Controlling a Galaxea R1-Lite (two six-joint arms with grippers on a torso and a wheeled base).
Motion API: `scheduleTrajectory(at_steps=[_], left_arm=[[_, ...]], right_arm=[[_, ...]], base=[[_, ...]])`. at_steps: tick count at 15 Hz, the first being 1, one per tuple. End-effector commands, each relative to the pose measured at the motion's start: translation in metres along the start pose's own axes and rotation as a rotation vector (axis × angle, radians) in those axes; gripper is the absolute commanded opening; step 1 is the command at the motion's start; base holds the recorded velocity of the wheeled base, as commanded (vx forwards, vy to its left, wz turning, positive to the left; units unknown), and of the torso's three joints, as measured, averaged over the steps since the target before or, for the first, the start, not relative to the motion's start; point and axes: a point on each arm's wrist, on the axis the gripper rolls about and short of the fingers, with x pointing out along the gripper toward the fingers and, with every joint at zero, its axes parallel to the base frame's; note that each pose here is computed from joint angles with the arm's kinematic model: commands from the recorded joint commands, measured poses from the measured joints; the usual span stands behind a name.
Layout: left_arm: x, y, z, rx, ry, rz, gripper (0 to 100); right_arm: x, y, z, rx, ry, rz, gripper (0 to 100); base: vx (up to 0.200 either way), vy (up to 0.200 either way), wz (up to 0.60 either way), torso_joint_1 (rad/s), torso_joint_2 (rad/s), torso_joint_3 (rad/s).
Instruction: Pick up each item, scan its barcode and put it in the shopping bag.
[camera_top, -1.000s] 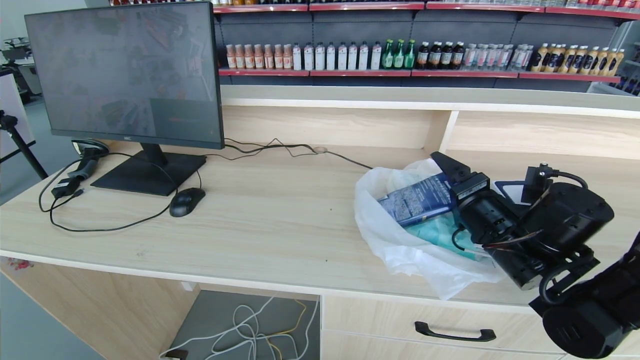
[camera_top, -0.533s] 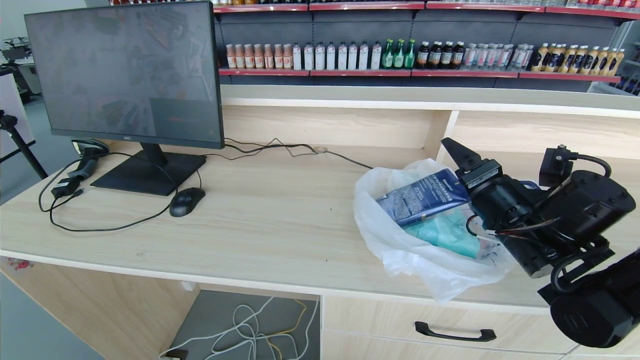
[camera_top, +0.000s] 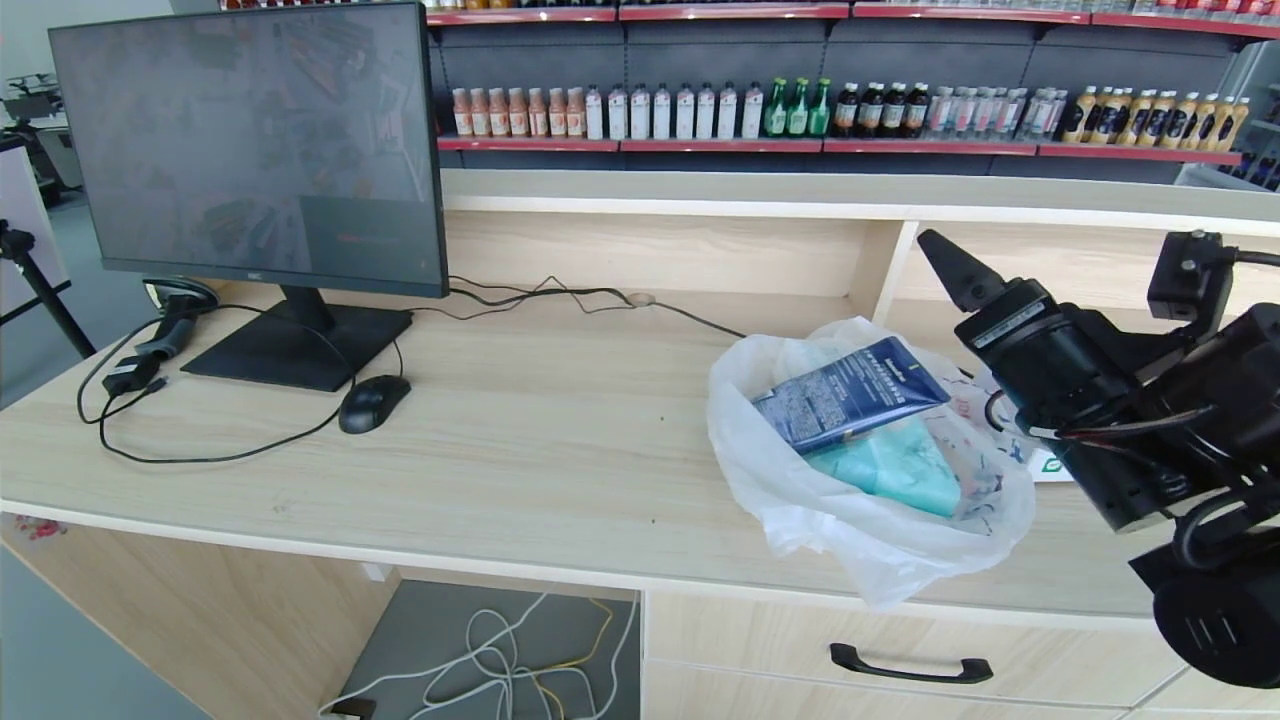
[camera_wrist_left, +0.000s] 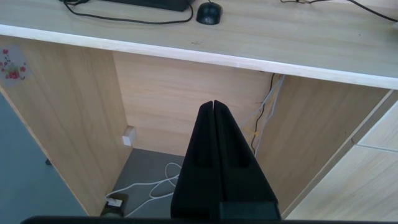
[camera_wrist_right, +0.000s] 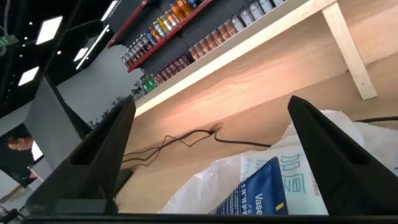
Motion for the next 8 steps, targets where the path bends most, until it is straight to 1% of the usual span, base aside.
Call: scheduleTrajectory(at_steps=[1, 2, 4, 5, 6, 7, 8], left_arm=[[0.000, 0.000, 0.000, 0.000, 0.001, 0.000, 0], [0.000, 0.000, 0.000, 0.000, 0.001, 0.000, 0], [0.000, 0.000, 0.000, 0.002, 0.001, 0.000, 0], [0.000, 0.000, 0.000, 0.002, 0.001, 0.000, 0], [0.000, 0.000, 0.000, 0.002, 0.001, 0.000, 0], [0.000, 0.000, 0.000, 0.002, 0.002, 0.000, 0], [0.000, 0.000, 0.000, 0.002, 0.002, 0.000, 0]], right_arm=[[-0.011, 0.012, 0.025, -0.099, -0.044, 0.078, 100], [-0.014, 0.015, 0.030, -0.158, -0.049, 0.104, 100], [-0.024, 0.018, 0.036, -0.294, -0.061, 0.109, 100], [-0.034, 0.017, 0.038, -0.361, -0.051, 0.104, 100], [-0.041, 0.016, 0.037, -0.398, -0.040, 0.099, 100], [-0.063, 0.013, 0.037, -0.507, -0.007, 0.084, 100], [-0.078, 0.012, 0.038, -0.586, 0.011, 0.087, 100]], base=[[0.000, 0.000, 0.00, 0.000, 0.00, 0.000], [0.000, 0.000, 0.00, 0.000, 0.00, 0.000], [0.000, 0.000, 0.00, 0.000, 0.00, 0.000], [0.000, 0.000, 0.00, 0.000, 0.00, 0.000], [0.000, 0.000, 0.00, 0.000, 0.00, 0.000], [0.000, 0.000, 0.00, 0.000, 0.00, 0.000], [0.000, 0.000, 0.00, 0.000, 0.00, 0.000]])
